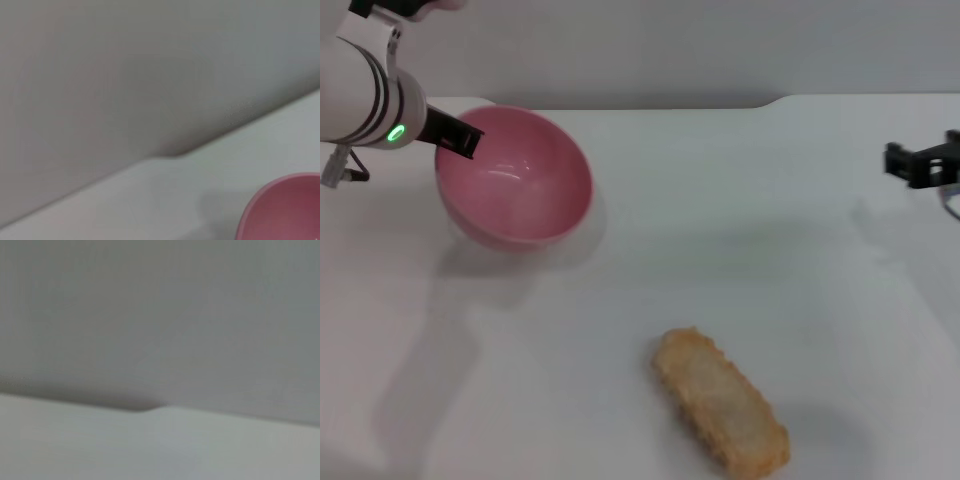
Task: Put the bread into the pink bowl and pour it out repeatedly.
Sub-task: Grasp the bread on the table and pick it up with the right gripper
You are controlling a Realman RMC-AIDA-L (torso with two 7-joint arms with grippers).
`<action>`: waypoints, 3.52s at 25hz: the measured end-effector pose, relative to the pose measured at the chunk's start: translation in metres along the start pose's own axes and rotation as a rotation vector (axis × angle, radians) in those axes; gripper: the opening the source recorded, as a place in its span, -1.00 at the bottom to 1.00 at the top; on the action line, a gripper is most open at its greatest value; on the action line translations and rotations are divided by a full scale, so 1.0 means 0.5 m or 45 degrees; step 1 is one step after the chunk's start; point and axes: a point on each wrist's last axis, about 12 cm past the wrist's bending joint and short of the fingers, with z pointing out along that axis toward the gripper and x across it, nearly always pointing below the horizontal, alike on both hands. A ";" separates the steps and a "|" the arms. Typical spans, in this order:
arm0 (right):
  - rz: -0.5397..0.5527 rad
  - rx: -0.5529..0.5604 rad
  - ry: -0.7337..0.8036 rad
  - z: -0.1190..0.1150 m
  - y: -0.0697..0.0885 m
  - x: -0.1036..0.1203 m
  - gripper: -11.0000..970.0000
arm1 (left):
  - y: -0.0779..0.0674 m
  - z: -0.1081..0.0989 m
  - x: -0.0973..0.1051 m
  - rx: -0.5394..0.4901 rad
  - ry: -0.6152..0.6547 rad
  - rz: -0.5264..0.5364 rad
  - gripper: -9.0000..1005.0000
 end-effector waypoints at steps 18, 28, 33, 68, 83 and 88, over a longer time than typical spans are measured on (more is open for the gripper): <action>0.050 -0.426 0.105 0.018 0.168 -0.034 0.39 | -0.039 -0.004 -0.022 0.086 -0.048 0.068 -0.91; -0.069 -0.407 0.355 0.005 0.173 -0.025 0.40 | -0.028 -0.001 -0.028 0.062 -0.074 0.067 -0.91; -0.062 -0.499 0.403 -0.002 0.202 -0.018 0.40 | -0.030 0.010 -0.030 0.062 -0.057 0.074 -0.91; 0.005 -0.706 0.589 -0.001 0.289 0.060 0.40 | -0.032 0.024 -0.043 0.062 -0.058 0.077 -0.91; 0.012 -0.648 0.635 0.030 0.282 0.078 0.40 | -0.030 0.025 -0.042 0.059 -0.065 0.074 -0.91; -0.064 -0.691 0.574 0.014 0.291 0.058 0.40 | -0.027 0.025 -0.043 0.057 -0.067 0.080 -0.91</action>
